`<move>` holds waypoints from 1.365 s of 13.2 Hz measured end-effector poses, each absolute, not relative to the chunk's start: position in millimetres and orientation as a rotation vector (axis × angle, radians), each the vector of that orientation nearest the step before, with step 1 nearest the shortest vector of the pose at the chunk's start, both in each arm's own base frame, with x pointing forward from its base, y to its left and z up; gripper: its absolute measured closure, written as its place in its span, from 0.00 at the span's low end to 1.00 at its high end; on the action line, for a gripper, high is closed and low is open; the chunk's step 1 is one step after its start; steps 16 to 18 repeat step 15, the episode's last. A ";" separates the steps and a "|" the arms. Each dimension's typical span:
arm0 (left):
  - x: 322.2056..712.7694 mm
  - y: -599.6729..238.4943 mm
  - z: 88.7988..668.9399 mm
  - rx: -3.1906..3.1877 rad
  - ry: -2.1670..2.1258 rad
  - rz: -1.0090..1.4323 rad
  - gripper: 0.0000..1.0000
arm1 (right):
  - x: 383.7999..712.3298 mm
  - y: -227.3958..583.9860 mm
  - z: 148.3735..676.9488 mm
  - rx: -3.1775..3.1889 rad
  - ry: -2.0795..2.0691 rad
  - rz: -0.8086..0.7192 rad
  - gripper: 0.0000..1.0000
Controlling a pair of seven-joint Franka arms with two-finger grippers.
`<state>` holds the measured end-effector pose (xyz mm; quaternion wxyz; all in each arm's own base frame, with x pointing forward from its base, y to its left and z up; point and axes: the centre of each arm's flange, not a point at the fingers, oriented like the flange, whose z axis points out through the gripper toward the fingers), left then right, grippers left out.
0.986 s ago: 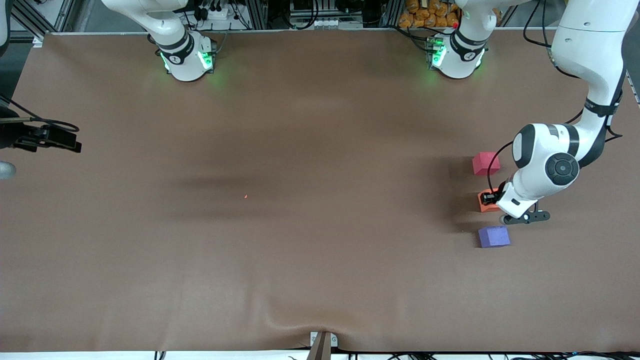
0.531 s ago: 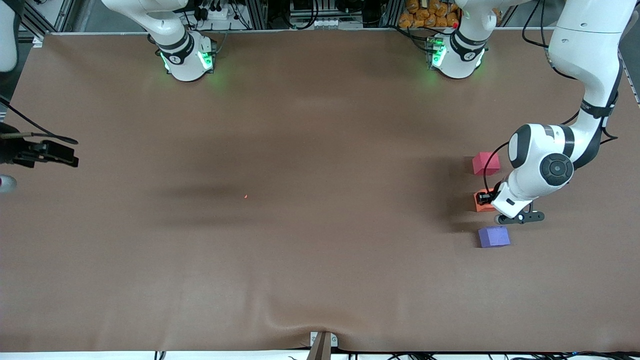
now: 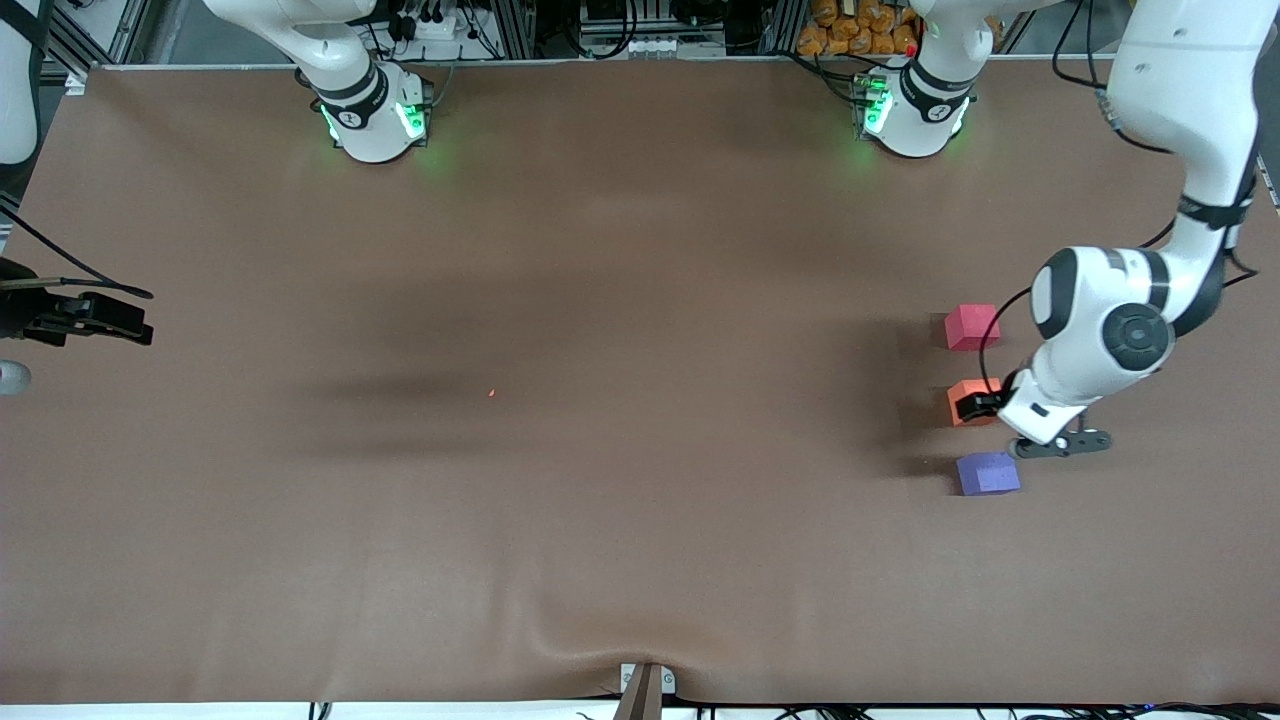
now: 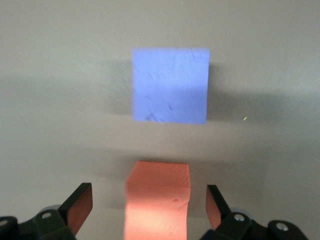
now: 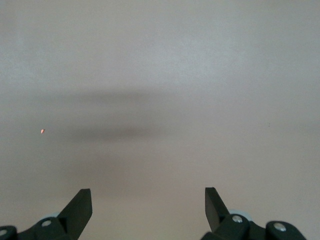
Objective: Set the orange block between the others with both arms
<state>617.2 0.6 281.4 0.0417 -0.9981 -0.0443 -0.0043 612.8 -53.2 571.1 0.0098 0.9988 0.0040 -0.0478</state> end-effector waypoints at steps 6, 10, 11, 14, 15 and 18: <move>613.2 -23.9 545.9 -2.996 -0.165 -0.026 0.00 | 612.0 -53.4 569.0 3.119 0.012 -0.163 0.00; 596.2 -39.8 600.1 -3.082 -0.181 -0.117 0.00 | 611.9 -51.7 568.2 3.119 0.012 -0.168 0.00; 588.4 -41.6 606.1 -3.116 -0.196 -0.111 0.00 | 612.0 -51.0 568.2 3.119 0.002 -0.167 0.00; 553.9 -45.1 615.7 -3.132 -0.209 -0.085 0.00 | 610.9 -49.7 567.4 3.119 -0.025 -0.183 0.00; 545.4 -43.0 618.8 -3.129 -0.214 -0.075 0.00 | 608.5 -49.2 566.0 3.121 -0.027 -0.215 0.00; 545.4 -43.0 618.8 -3.129 -0.214 -0.075 0.00 | 608.5 -49.2 566.0 3.121 -0.027 -0.215 0.00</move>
